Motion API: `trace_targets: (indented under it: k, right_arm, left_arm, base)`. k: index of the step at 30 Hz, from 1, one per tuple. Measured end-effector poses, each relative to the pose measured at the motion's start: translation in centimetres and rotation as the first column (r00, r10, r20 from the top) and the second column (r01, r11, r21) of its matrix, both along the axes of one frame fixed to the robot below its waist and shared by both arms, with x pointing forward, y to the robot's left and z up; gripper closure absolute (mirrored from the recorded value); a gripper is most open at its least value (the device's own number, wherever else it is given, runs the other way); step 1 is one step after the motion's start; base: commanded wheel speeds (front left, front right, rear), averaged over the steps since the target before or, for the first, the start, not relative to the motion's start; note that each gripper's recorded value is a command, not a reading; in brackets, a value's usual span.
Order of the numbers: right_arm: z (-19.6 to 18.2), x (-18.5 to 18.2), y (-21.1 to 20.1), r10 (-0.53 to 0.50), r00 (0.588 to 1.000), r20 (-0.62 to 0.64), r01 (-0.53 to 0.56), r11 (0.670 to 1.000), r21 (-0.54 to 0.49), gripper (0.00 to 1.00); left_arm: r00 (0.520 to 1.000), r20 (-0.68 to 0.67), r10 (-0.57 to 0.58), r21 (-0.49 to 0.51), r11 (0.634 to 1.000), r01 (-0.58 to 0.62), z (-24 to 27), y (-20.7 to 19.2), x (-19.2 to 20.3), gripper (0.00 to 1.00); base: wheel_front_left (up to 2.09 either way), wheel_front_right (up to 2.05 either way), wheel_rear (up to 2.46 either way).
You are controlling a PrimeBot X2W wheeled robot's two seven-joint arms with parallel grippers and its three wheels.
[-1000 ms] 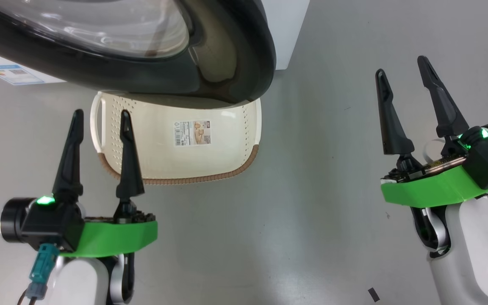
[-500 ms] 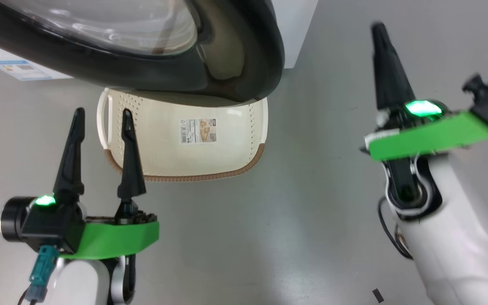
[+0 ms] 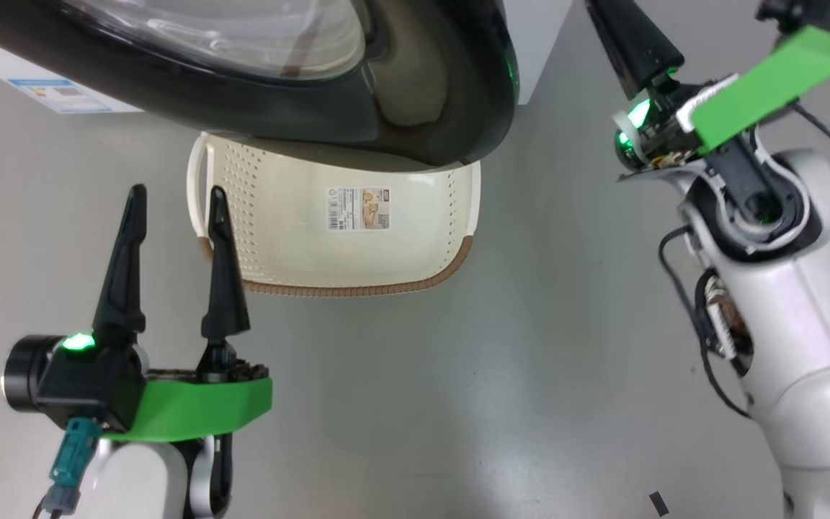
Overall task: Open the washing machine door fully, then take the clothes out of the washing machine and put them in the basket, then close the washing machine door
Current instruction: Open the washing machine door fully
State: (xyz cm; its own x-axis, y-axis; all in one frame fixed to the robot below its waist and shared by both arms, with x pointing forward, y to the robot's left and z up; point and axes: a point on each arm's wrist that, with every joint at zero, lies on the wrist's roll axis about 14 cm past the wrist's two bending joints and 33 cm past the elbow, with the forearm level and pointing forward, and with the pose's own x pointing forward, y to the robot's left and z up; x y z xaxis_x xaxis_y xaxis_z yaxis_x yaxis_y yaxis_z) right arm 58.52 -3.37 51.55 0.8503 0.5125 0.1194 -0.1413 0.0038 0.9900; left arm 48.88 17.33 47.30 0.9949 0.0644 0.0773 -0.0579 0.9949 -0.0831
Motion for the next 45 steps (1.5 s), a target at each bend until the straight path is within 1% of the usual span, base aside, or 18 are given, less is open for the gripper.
trace_targets:
  k: [2,4,5,8,11,12,14,21,28,29,38,45]
  right_arm:
    - [0.1,0.0,0.8,0.075,0.997,-0.018,-0.074,0.997,0.036,1.0]
    - [0.7,-0.1,1.7,0.149,0.989,-0.019,-0.147,0.986,0.081,1.0]
    - [0.7,-0.1,1.7,0.149,0.989,-0.019,-0.147,0.986,0.081,1.0]
    - [1.4,-0.3,2.7,0.259,0.966,-0.01,-0.256,0.96,0.111,1.0]
    - [1.9,-0.5,3.3,0.336,0.942,-0.006,-0.332,0.933,0.14,1.0]
    - [1.9,-0.6,3.6,0.36,0.933,-0.006,-0.356,0.924,0.144,1.0]
    - [1.8,-1.1,4.3,0.415,0.91,-0.007,-0.412,0.904,0.114,1.0]
    - [2.0,-1.8,5.0,0.482,0.876,-0.002,-0.48,0.872,0.09,1.0]
    - [3.3,-2.9,6.2,0.53,0.847,0.03,-0.531,0.844,0.075,1.0]
    - [3.6,-3.3,6.6,0.543,0.839,0.035,-0.544,0.836,0.069,1.0]
    - [4.0,-5.8,8.0,0.59,0.807,0.025,-0.59,0.805,0.066,1.0]
    - [4.3,-8.3,9.2,0.631,0.775,0.013,-0.63,0.773,0.074,1.0]
  left_arm:
    - [1.0,-0.002,0.004,0.002,1.0,-0.004,0.0,0.2,-0.1,0.0]
    - [1.0,-0.01,0.009,-0.012,1.0,-0.009,-0.3,0.3,-0.1,0.0]
    - [1.0,-0.01,0.009,-0.012,1.0,-0.009,-0.3,0.3,-0.1,0.0]
    - [1.0,-0.018,0.012,-0.012,1.0,-0.012,-0.5,0.4,-0.2,0.0]
    - [1.0,-0.025,0.012,-0.011,1.0,-0.012,-0.7,0.4,-0.3,0.0]
    - [1.0,-0.026,0.012,-0.01,1.0,-0.012,-0.7,0.5,-0.3,0.0]
    - [1.0,-0.027,0.014,-0.008,1.0,-0.014,-0.7,0.6,-0.4,0.0]
    - [0.999,-0.028,0.016,-0.005,1.0,-0.017,-0.6,0.7,-0.6,0.0]
    - [0.999,-0.024,0.026,-0.017,1.0,-0.026,-0.2,1.0,-0.9,0.0]
    - [0.999,-0.024,0.033,-0.015,0.999,-0.033,-0.1,1.3,-1.0,0.0]
    - [0.998,0.005,0.062,-0.015,0.998,-0.062,1.6,2.3,-2.0,0.0]
    - [0.995,0.005,0.096,-0.014,0.995,-0.096,2.3,3.4,-3.8,0.0]
  base:
    - [0.0,0.0,0.0]
    - [0.0,0.0,0.0]
    - [0.0,0.0,0.0]
    - [0.0,0.0,0.0]
    - [0.0,0.0,0.0]
    - [0.0,0.0,0.0]
    - [0.0,0.0,0.0]
    - [0.0,0.0,0.0]
    - [0.0,0.0,0.0]
    - [0.0,0.0,0.0]
    - [0.0,0.0,0.0]
    - [0.0,0.0,0.0]
